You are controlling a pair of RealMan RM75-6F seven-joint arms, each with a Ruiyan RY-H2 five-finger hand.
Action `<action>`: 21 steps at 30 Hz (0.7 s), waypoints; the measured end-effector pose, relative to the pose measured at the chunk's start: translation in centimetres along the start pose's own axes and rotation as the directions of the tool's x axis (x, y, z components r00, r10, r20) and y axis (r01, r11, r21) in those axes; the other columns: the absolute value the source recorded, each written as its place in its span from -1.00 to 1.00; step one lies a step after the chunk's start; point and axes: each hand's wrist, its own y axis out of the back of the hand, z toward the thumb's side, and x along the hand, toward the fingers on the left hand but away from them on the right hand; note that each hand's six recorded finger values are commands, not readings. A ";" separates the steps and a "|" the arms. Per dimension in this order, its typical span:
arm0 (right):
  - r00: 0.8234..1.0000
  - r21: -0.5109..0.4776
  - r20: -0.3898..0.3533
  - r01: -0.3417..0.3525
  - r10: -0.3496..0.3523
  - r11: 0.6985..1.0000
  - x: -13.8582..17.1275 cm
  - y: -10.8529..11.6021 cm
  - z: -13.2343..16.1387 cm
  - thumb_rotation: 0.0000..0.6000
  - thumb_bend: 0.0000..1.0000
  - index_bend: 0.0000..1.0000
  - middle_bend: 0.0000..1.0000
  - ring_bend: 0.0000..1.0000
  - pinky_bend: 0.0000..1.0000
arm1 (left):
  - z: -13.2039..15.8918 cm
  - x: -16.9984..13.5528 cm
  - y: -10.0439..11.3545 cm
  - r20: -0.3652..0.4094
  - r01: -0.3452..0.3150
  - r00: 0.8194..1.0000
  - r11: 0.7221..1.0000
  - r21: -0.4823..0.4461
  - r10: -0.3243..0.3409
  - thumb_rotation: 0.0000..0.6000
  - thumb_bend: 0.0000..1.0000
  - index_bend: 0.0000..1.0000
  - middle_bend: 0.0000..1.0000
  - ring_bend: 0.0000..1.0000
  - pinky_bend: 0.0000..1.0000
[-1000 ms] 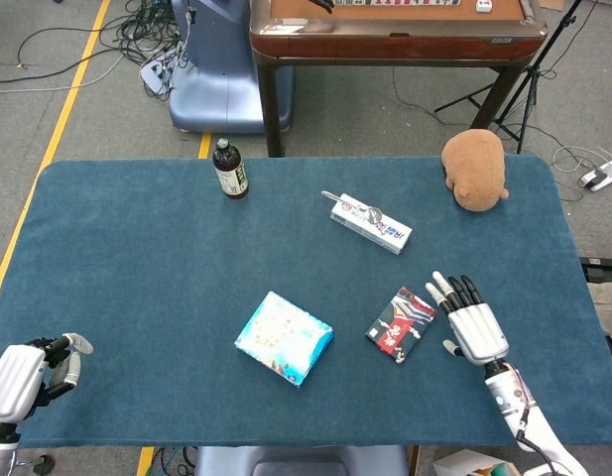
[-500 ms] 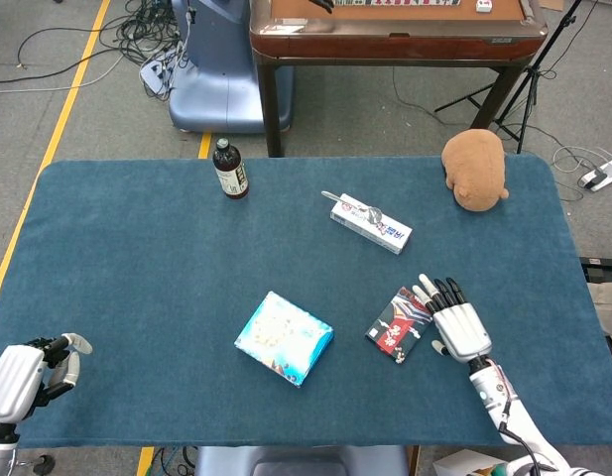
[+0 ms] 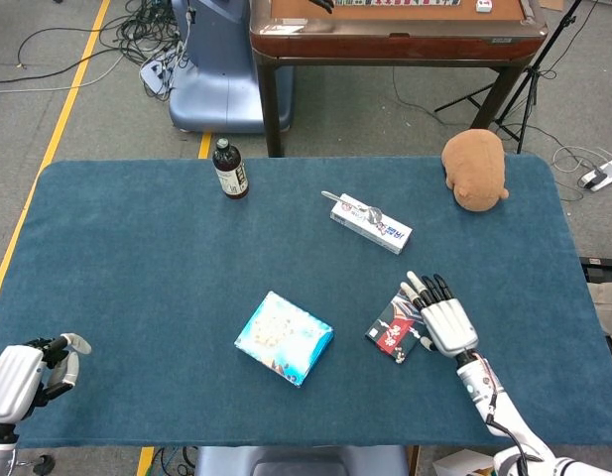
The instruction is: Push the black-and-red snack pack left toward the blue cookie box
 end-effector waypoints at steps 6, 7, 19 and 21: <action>1.000 0.002 -0.002 0.001 -0.001 1.000 -0.8 0.2 0.6 1.00 -1.00 -0.89 -1.00 -1.00 -0.98 | -0.1 0.0 0.2 -0.003 -0.005 1.000 1.000 -0.002 0.005 1.00 0.23 0.00 0.80 0.34 0.27; 1.000 0.003 -0.003 0.002 -0.002 1.000 -0.9 0.2 0.6 1.00 -1.00 -0.89 -1.00 -1.00 -0.98 | -0.1 0.0 0.2 -0.003 -0.005 1.000 1.000 -0.002 0.005 1.00 0.23 0.00 0.80 0.34 0.27; 1.000 0.027 -0.011 0.013 -0.013 1.000 -2.8 1.2 1.8 1.00 -1.00 -0.89 -1.00 -1.00 -0.98 | -0.3 0.0 0.5 -0.010 -0.014 1.000 1.000 -0.003 0.014 1.00 0.23 0.00 0.80 0.35 0.27; 1.000 0.030 -0.011 0.020 -0.020 0.999 -3.2 1.5 2.1 1.00 -1.00 -0.89 -1.00 -1.00 -0.98 | -0.4 0.0 0.5 -0.011 -0.015 1.000 1.000 -0.003 0.015 1.00 0.23 0.00 0.80 0.35 0.27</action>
